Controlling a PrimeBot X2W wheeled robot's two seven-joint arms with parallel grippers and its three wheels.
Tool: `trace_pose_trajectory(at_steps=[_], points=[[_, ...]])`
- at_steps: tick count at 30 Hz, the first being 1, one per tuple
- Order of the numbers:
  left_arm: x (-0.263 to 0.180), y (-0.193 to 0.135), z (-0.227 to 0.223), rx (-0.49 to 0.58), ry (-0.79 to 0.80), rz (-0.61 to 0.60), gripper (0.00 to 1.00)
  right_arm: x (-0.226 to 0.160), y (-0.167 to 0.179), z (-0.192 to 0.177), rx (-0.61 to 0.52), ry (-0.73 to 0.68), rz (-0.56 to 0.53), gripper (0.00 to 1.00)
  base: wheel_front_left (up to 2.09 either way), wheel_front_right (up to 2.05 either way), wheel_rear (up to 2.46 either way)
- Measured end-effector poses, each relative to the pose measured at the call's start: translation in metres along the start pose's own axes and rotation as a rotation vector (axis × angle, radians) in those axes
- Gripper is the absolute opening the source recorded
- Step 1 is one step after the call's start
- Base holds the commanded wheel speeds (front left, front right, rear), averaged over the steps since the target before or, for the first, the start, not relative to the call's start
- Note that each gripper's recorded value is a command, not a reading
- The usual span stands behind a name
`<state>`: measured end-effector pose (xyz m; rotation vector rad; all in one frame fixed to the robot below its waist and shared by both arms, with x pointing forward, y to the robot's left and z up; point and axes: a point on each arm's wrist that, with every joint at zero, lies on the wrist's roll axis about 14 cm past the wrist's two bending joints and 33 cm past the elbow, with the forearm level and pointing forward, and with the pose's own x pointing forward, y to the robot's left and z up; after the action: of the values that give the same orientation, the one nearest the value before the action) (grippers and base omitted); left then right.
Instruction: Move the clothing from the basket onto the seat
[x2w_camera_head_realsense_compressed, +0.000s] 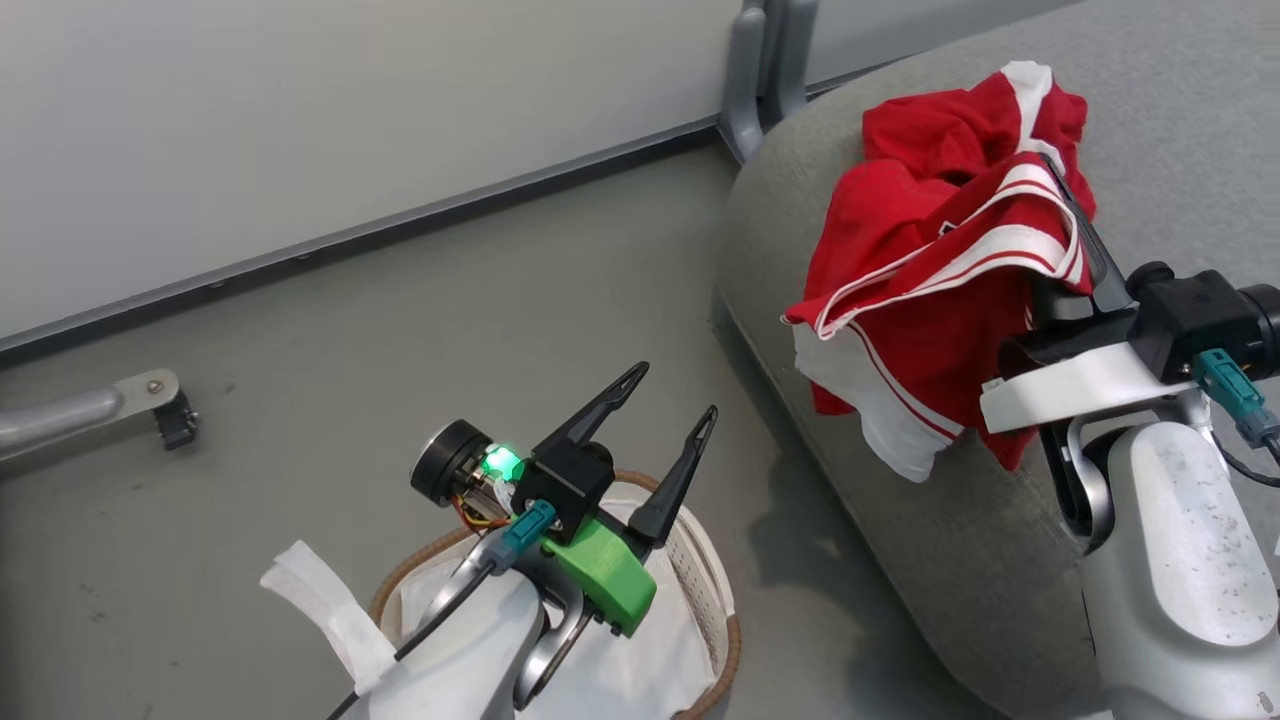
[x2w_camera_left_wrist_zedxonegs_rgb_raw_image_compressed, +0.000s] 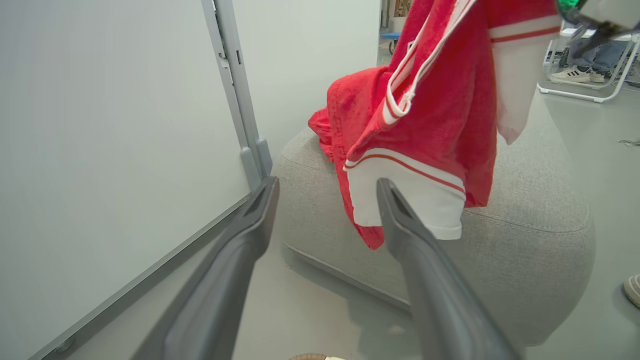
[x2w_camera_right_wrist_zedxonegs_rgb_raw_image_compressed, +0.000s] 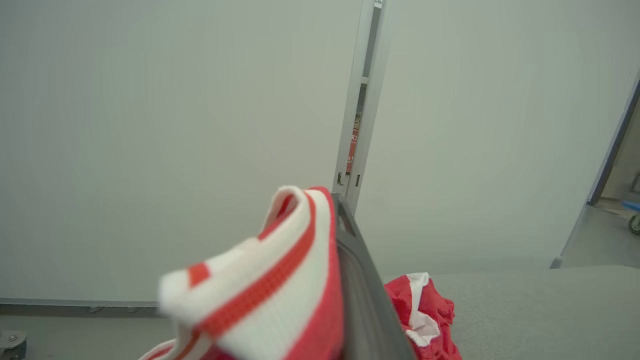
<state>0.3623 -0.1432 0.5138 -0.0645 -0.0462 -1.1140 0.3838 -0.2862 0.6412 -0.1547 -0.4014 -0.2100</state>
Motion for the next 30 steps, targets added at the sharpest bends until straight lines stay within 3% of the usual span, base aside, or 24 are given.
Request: trace_pose_trajectory(at_steps=[9, 13, 23, 30], points=[[0.023, -0.015, -0.029, -0.074, 0.038, -0.092, 1.0, -0.014, -0.038, -0.03, -0.067, 0.104, -0.096, 0.0, 0.0, 0.0, 0.0], [0.029, -0.012, -0.036, -0.106, 0.036, -0.098, 1.0, 0.0, -0.044, -0.038, -0.096, 0.117, -0.11, 0.0, 0.0, 0.0, 0.0], [0.026, 0.016, -0.053, -0.137, 0.045, -0.039, 1.0, 0.101, -0.077, 0.016, -0.253, -0.078, -0.139, 0.0, 0.0, 0.0, 0.0], [0.015, 0.045, -0.062, -0.147, 0.049, 0.039, 1.0, 0.163, -0.125, 0.048, -0.423, -0.121, -0.209, 0.0, 0.0, 0.0, 0.0]])
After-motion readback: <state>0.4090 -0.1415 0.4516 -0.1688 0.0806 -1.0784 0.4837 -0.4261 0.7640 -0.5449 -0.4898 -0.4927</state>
